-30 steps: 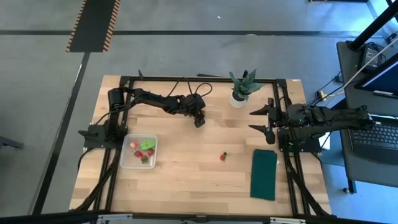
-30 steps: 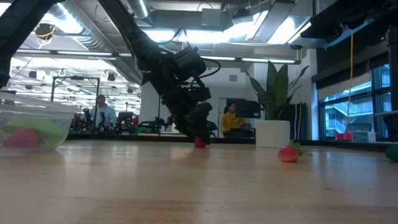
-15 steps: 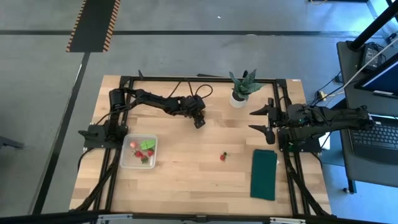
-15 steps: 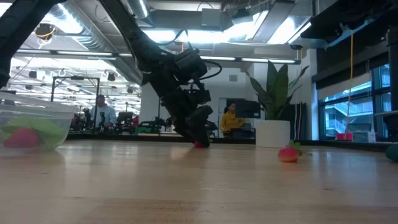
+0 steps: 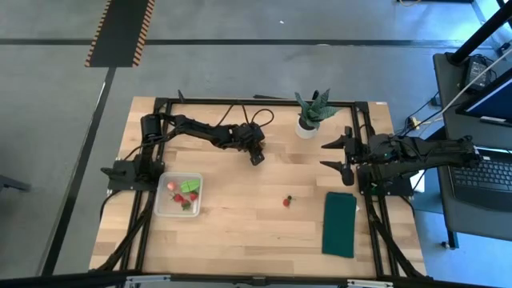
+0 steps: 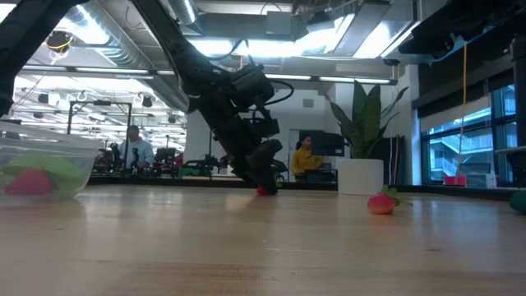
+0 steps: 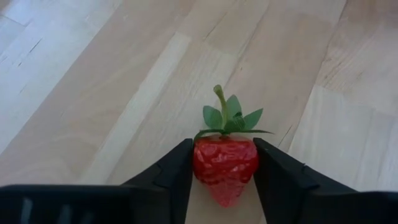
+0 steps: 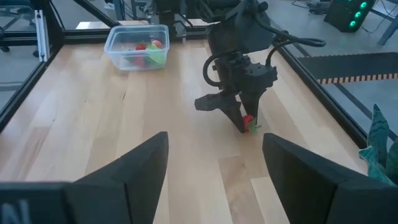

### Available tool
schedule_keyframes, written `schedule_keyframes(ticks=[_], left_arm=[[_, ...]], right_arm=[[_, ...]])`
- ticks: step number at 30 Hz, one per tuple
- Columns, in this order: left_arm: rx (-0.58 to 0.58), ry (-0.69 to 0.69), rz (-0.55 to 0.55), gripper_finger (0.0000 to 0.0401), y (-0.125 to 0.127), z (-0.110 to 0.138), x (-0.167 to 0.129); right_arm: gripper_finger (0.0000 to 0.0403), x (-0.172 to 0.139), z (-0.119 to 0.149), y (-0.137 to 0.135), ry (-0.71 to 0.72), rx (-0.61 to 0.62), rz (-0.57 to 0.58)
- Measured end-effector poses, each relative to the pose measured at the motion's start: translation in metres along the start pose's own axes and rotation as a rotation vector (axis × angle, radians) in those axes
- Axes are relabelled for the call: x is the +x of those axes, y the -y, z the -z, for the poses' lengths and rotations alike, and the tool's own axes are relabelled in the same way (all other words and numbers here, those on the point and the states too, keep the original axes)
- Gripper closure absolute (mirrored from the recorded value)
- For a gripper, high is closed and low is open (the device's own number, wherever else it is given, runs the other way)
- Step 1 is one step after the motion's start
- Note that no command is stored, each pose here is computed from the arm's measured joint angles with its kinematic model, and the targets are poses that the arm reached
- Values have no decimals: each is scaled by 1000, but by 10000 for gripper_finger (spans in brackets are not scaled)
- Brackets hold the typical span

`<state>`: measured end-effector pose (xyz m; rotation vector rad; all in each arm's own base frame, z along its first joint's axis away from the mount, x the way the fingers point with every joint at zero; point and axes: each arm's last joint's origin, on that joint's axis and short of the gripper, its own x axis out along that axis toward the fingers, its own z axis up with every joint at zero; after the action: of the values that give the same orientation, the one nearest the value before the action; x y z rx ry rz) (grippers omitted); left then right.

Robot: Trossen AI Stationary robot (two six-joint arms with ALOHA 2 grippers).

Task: Pick and placing Produce into tupperware
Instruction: Put the red strawberry into the transparent bin

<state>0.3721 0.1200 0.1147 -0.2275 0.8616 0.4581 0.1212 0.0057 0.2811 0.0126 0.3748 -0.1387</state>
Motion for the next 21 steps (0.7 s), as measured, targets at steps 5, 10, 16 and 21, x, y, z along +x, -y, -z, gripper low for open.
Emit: schedule_keyframes(ticks=[5, 10, 16, 21], left_arm=[[0, 0, 0, 260, 0, 0, 0], [1, -1, 25, 252, 3, -2, -8], [11, 67, 97, 266, 9, -22, -49], [14, 132, 198, 257, 16, -38, -111]], right_arm=[[139, 0, 0, 0, -3, -1, 0], [139, 0, 0, 0, -2, -2, 0], [139, 0, 0, 0, -2, -3, 0], [139, 0, 0, 0, -2, -2, 0]])
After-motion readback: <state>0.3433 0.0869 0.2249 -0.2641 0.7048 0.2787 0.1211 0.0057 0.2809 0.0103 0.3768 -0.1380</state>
